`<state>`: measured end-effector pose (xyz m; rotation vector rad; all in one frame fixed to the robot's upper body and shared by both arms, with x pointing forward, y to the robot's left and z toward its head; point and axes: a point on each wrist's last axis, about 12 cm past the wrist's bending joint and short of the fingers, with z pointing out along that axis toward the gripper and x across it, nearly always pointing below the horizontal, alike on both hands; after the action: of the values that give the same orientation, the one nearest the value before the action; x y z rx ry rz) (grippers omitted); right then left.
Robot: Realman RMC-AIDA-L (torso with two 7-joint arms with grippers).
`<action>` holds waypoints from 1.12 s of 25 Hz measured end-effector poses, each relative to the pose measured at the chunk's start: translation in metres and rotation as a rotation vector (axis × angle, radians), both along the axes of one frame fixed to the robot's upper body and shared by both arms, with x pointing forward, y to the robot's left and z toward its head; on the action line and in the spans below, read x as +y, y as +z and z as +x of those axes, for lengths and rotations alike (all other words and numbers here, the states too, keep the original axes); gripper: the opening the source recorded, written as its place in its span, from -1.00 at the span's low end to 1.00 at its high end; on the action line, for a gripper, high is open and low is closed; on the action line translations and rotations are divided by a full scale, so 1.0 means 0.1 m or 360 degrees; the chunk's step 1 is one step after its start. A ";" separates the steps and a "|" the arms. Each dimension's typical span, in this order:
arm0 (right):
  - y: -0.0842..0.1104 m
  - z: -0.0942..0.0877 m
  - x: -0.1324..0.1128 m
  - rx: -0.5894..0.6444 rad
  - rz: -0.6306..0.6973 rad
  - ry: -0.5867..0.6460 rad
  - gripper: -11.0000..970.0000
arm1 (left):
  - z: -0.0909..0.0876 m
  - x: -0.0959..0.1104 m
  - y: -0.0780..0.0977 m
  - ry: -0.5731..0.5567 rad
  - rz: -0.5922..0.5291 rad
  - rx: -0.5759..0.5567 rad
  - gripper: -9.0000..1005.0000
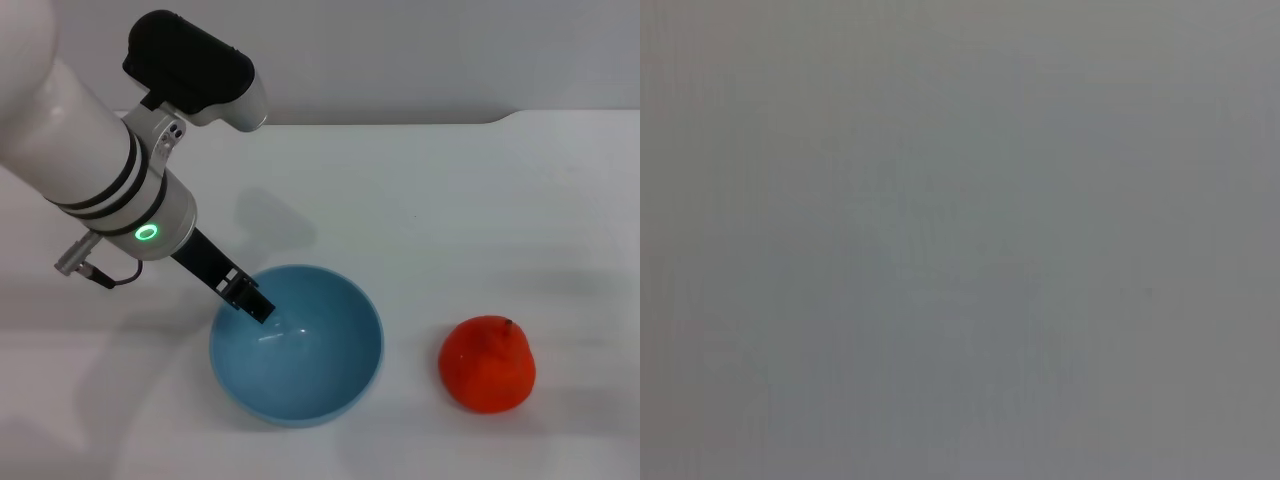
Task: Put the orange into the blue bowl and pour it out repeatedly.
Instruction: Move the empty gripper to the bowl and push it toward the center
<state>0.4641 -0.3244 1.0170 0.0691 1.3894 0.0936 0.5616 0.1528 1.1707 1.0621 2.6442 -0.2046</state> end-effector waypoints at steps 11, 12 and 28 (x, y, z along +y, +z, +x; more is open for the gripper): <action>0.00 0.00 0.00 -0.0001 0.0002 0.0001 -0.06 | 0.01 0.05 -0.21 0.0042 0.0039 0.0113 0.52; 0.00 0.00 0.00 0.0000 0.0002 0.0001 -0.06 | 0.01 0.05 -0.23 0.0046 0.0038 0.0126 0.51; 0.00 -0.02 0.00 0.0000 0.0006 -0.0004 -0.06 | -0.02 -0.04 -0.39 0.0006 0.0016 0.0241 -0.16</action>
<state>0.4623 -0.3245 1.0165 0.0739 1.3892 0.0939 0.5600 0.1489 1.1316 1.0844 2.7835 -0.2820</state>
